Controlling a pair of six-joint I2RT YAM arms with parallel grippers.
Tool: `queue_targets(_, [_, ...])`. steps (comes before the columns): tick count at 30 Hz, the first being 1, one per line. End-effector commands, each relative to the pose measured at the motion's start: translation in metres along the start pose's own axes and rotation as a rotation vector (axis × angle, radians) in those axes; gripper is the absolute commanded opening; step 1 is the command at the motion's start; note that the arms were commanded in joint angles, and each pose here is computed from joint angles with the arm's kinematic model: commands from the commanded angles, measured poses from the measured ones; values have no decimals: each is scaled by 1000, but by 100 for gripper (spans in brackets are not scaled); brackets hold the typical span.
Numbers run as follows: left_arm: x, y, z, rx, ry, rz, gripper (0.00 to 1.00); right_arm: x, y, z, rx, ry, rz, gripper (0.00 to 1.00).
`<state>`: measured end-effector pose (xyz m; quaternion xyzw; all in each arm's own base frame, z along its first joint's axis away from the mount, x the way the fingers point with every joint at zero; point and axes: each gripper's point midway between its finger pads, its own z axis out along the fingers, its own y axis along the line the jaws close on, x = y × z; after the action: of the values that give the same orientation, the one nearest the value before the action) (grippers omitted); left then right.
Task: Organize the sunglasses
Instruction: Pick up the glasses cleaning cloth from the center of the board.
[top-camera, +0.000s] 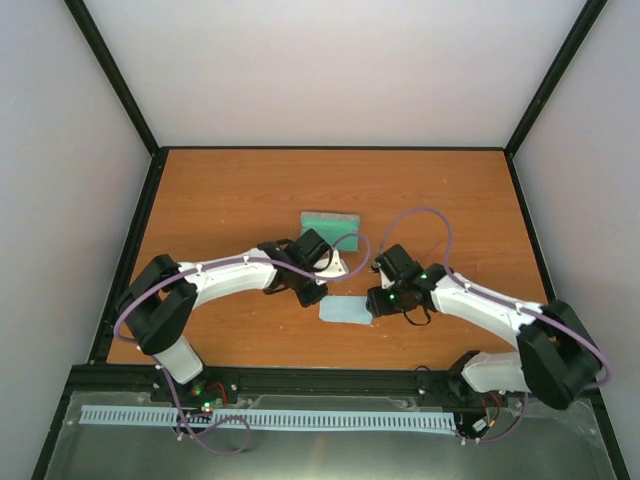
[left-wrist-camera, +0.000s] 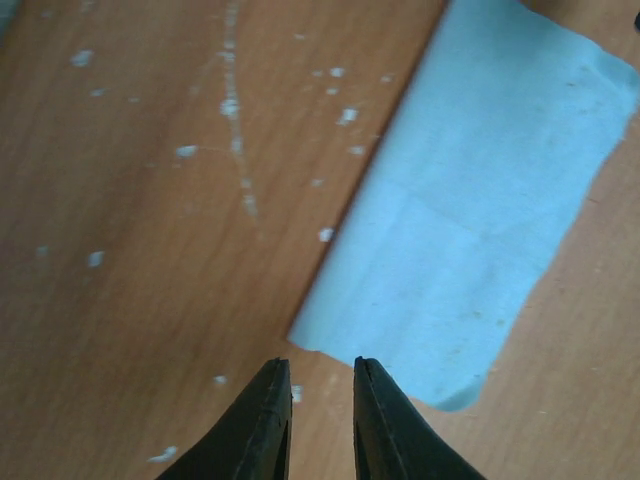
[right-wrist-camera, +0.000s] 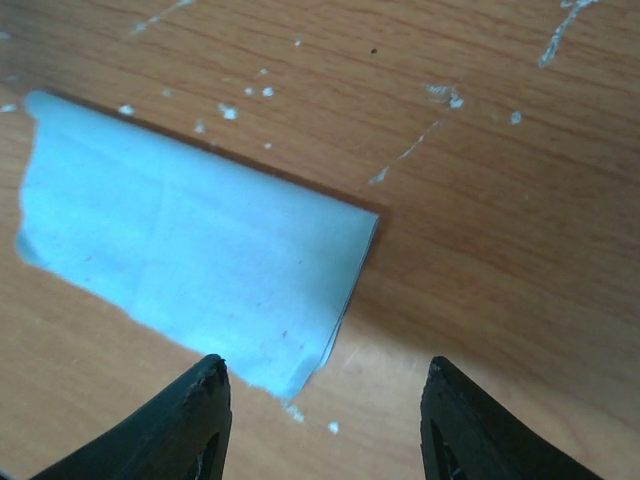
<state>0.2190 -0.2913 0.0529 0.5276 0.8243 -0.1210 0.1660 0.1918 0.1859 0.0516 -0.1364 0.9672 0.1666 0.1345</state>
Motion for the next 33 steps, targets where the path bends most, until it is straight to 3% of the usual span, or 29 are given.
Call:
queue_targets(1, [-18, 12, -9, 0, -49, -40, 20, -19, -2, 12, 54, -2, -13, 52])
queue_targets(11, [-12, 14, -10, -10, -48, -51, 20, -26, -3, 30, 92, 62, -70, 52])
queue_targets(16, [-11, 16, -9, -22, -47, -52, 20, -23, -3, 38, 86, 83, -67, 39])
queue_targets(26, [-12, 17, -9, -28, -53, -48, 20, -26, -3, 49, 91, 97, -59, 37])
queue_targets(33, [3, 19, 9, -29, 29, -47, 22, -22, -2, 53, 79, 121, -56, 9])
